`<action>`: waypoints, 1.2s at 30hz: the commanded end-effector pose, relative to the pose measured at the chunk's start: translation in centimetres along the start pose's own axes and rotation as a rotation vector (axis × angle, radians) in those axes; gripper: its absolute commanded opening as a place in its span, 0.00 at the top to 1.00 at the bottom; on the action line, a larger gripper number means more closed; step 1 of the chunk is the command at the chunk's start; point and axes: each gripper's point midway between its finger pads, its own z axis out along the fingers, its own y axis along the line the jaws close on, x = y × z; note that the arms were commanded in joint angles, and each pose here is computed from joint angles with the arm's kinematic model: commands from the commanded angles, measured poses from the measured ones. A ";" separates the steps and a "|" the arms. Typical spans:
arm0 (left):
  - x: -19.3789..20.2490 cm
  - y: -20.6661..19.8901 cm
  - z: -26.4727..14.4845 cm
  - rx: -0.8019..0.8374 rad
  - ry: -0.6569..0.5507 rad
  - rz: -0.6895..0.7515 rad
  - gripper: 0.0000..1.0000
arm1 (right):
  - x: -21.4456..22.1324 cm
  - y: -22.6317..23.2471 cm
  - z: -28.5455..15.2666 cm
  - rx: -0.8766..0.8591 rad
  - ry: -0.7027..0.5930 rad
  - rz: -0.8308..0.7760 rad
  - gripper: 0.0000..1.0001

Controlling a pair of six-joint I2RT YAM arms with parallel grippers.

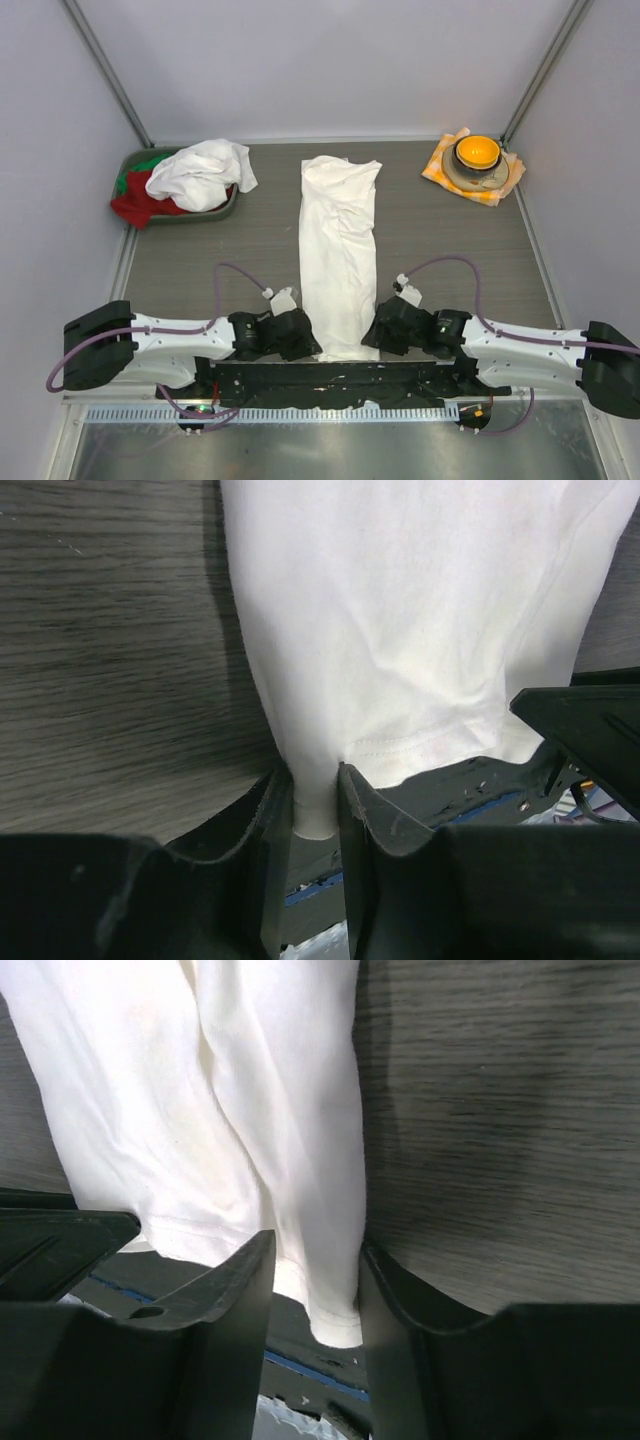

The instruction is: Fold and stack the t-shirts

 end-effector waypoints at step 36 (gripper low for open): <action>-15.0 -5.0 -3.7 -0.018 -0.168 0.081 1.00 | -15.4 4.5 -1.8 0.123 -0.372 -0.101 0.99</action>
